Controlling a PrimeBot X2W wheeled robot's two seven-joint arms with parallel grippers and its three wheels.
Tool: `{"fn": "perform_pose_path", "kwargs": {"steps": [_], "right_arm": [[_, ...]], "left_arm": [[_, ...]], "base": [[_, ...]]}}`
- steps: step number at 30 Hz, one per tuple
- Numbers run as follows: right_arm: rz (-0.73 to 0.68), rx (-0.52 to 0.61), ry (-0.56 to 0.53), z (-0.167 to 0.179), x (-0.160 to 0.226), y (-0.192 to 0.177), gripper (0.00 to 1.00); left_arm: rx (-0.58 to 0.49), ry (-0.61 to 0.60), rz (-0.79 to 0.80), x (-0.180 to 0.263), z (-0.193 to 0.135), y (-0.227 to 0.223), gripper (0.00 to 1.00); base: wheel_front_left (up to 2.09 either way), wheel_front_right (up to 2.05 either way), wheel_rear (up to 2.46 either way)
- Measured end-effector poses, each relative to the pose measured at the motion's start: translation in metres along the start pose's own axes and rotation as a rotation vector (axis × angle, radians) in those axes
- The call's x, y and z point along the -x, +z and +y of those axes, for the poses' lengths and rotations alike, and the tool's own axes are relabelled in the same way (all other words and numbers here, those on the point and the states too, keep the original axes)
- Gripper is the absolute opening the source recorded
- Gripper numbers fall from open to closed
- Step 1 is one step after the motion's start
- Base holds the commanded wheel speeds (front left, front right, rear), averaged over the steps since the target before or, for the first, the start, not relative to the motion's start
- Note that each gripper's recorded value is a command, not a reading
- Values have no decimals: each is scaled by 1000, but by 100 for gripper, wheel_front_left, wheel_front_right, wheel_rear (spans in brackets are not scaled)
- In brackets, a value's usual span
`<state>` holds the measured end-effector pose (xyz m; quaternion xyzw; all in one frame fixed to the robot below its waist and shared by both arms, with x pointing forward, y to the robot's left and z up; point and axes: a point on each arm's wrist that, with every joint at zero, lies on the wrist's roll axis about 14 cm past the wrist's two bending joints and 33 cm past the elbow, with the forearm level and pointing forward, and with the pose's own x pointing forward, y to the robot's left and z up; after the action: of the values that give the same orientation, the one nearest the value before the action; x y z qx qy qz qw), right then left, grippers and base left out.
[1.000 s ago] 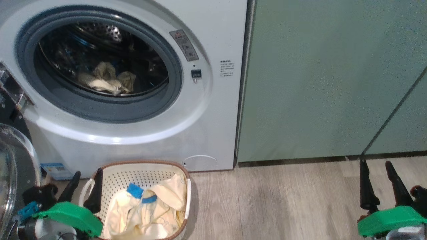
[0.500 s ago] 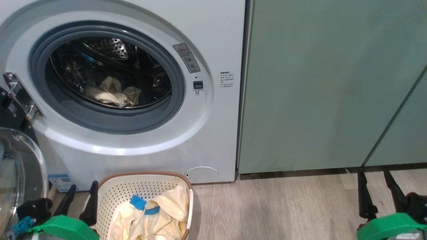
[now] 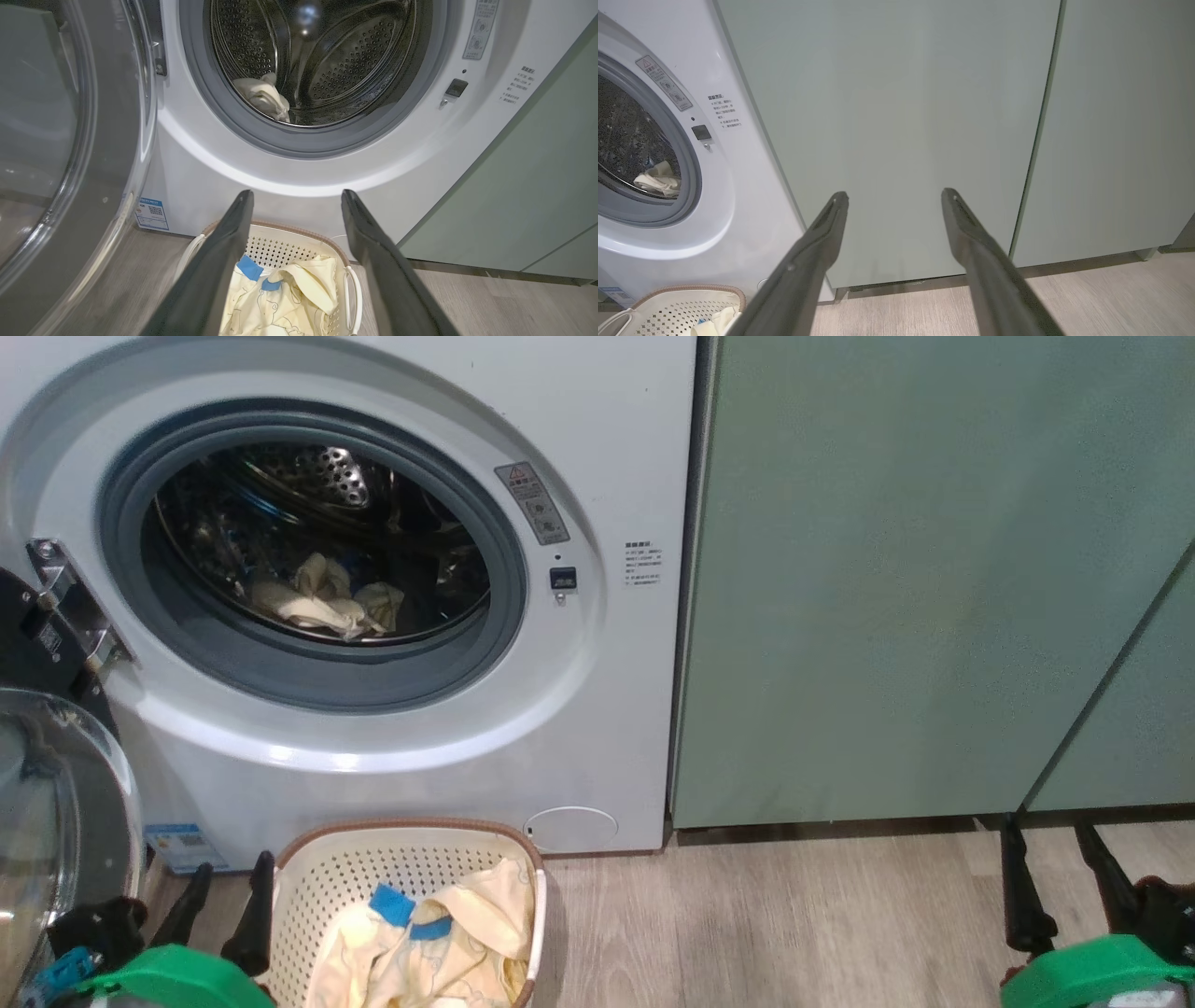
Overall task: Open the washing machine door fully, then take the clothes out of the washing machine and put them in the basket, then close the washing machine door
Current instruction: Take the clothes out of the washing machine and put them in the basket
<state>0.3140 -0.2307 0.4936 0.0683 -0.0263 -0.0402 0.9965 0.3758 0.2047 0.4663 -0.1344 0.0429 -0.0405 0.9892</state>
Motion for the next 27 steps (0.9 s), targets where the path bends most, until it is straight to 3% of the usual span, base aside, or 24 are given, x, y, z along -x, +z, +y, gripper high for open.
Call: {"fn": "perform_pose_path", "kwargs": {"steps": [27], "right_arm": [[33,8,21,6,-5,-9,100]], "left_arm": [[-11,5,44,-1,3,-14,100]], "base": [[0,0,0]]}}
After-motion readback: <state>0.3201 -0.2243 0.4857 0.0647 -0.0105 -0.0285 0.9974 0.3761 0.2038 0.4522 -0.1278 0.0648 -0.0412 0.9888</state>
